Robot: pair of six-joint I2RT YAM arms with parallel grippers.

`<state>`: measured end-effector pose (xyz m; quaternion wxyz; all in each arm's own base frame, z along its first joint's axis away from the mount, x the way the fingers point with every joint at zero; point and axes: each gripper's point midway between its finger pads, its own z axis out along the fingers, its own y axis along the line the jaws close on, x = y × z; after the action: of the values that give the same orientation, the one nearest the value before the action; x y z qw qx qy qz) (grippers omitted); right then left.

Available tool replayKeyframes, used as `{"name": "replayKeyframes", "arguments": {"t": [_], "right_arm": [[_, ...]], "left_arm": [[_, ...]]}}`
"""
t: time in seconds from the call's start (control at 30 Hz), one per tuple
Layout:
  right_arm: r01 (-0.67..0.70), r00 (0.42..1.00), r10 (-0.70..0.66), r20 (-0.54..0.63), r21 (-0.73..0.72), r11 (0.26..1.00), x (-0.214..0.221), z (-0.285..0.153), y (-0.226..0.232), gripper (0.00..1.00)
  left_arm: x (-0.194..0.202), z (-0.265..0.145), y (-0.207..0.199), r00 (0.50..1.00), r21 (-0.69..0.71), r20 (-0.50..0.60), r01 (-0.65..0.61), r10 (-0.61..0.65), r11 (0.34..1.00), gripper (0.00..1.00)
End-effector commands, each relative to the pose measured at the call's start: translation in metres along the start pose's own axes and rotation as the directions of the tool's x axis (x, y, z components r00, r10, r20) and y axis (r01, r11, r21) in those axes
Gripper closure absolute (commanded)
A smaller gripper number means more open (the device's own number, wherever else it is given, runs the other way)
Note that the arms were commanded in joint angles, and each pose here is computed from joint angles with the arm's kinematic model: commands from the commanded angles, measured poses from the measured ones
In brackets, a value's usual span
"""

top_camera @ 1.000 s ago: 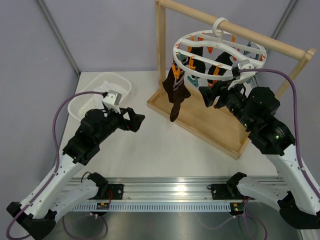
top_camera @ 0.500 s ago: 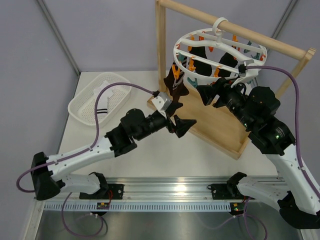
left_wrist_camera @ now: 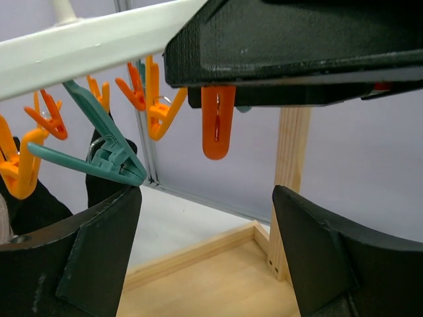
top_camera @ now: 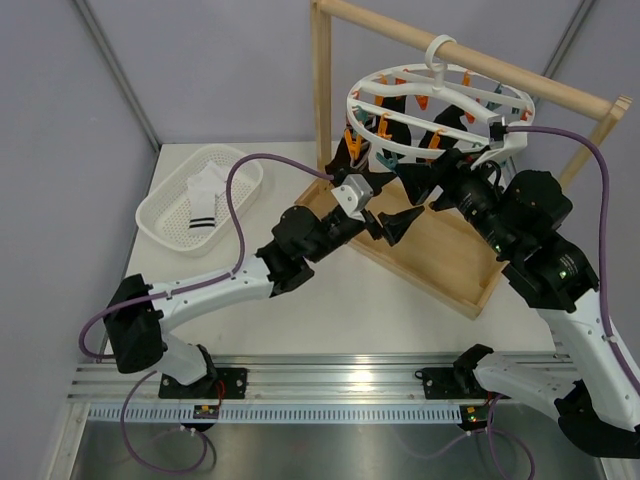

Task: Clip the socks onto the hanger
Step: Open the clamp at the hanger.

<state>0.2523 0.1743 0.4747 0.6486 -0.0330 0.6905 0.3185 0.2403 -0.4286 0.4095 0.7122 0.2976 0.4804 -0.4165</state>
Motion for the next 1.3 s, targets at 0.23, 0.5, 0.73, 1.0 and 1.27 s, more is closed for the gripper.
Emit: {"name": "replayKeyframes", "arguments": {"t": [0.23,0.5,0.73,1.0,1.27], "right_arm": [[-0.011,1.0,0.012,0.024,-0.026,1.0,-0.016,-0.003,0.008,0.29],[-0.03,0.999,0.031,0.014,-0.021,0.999,-0.008,-0.001,0.006,0.29],[-0.021,1.0,0.021,0.017,-0.01,1.0,-0.01,-0.001,0.004,0.28],[-0.019,1.0,0.019,0.007,-0.004,1.0,-0.007,0.003,0.003,0.28],[-0.028,1.0,0.028,-0.007,-0.012,1.0,-0.001,0.006,0.004,0.28]], "left_arm": [[-0.072,0.025,0.001,0.971,0.031,0.24,-0.02,0.013,0.999,0.28],[-0.077,0.02,0.0,0.958,0.036,0.277,0.072,-0.079,0.997,0.36],[-0.039,0.002,-0.019,0.973,0.074,0.168,0.15,-0.161,0.986,0.33],[-0.051,-0.011,-0.03,0.966,0.072,0.178,0.178,-0.188,0.981,0.27],[-0.065,0.002,-0.013,0.96,-0.007,0.254,0.129,-0.123,0.992,0.26]]}}
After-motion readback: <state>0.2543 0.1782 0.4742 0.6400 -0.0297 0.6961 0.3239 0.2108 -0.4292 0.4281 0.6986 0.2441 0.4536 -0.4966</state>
